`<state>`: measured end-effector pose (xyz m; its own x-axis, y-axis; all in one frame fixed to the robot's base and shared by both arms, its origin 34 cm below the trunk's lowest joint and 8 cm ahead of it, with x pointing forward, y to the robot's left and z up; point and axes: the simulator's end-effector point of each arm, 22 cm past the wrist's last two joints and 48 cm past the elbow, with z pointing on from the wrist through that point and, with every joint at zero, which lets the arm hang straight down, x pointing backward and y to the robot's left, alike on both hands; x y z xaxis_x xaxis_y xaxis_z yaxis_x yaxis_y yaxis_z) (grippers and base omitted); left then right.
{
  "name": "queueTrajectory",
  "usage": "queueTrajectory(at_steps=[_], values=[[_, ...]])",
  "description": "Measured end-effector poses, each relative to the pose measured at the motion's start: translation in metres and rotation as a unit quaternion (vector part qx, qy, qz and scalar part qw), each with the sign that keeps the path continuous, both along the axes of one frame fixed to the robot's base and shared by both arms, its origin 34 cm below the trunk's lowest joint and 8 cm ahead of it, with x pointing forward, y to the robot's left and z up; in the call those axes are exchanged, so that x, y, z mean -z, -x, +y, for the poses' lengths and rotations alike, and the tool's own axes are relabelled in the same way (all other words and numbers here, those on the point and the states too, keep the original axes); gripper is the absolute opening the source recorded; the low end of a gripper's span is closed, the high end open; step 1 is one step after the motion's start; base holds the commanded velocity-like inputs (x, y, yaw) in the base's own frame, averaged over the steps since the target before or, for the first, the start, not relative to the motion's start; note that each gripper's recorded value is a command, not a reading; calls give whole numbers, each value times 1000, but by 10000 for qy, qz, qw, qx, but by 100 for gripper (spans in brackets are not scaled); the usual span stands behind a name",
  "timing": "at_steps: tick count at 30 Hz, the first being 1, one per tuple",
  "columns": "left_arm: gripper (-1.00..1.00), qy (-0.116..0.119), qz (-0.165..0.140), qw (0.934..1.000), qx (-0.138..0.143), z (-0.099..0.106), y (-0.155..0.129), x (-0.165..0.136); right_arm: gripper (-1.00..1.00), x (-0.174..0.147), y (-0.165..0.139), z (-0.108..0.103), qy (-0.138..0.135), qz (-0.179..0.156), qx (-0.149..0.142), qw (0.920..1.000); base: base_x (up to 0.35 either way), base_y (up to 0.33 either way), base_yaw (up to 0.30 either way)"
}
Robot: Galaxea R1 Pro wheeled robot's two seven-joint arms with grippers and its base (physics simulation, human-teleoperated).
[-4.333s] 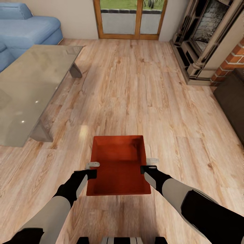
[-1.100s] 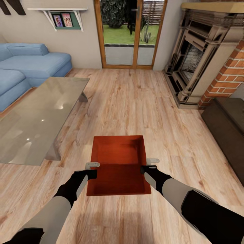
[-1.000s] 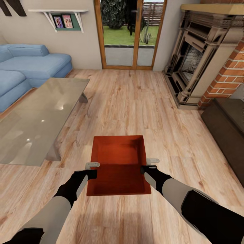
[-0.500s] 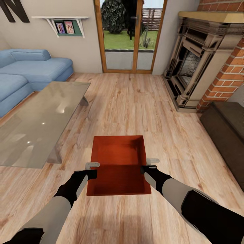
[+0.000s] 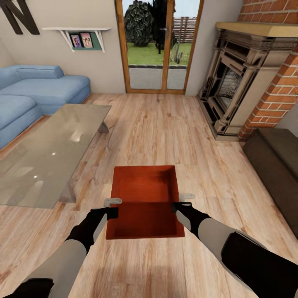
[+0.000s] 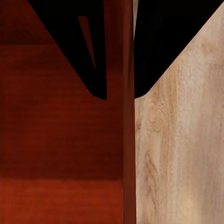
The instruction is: Move the two storage containers from the living room to the garage. In the garage, place one container on the floor and stack the other container on top of it (either order is fine).
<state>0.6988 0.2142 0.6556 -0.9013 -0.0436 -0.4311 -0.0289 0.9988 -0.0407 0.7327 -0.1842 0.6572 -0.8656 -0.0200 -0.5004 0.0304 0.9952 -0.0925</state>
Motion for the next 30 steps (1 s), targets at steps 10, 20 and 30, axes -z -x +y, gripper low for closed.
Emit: queueTrajectory(at_steps=[10, 20, 30], values=[[-100, 1, -76, 10000, 0, 0, -2, -19, -100, -20, -2, 0, 0, -76, 0, 10000, 0, 0, 0], [-100, 0, -153, 9999, 0, 0, -3, -38, -100, -39, -3, 0, 0, -153, -1, 9999, 0, 0, 0], [-100, 1, -229, 9997, -1, 0, -4, -56, -100, -58, -4, 0, 0, -229, 1, 9997, 0, 0, 0]])
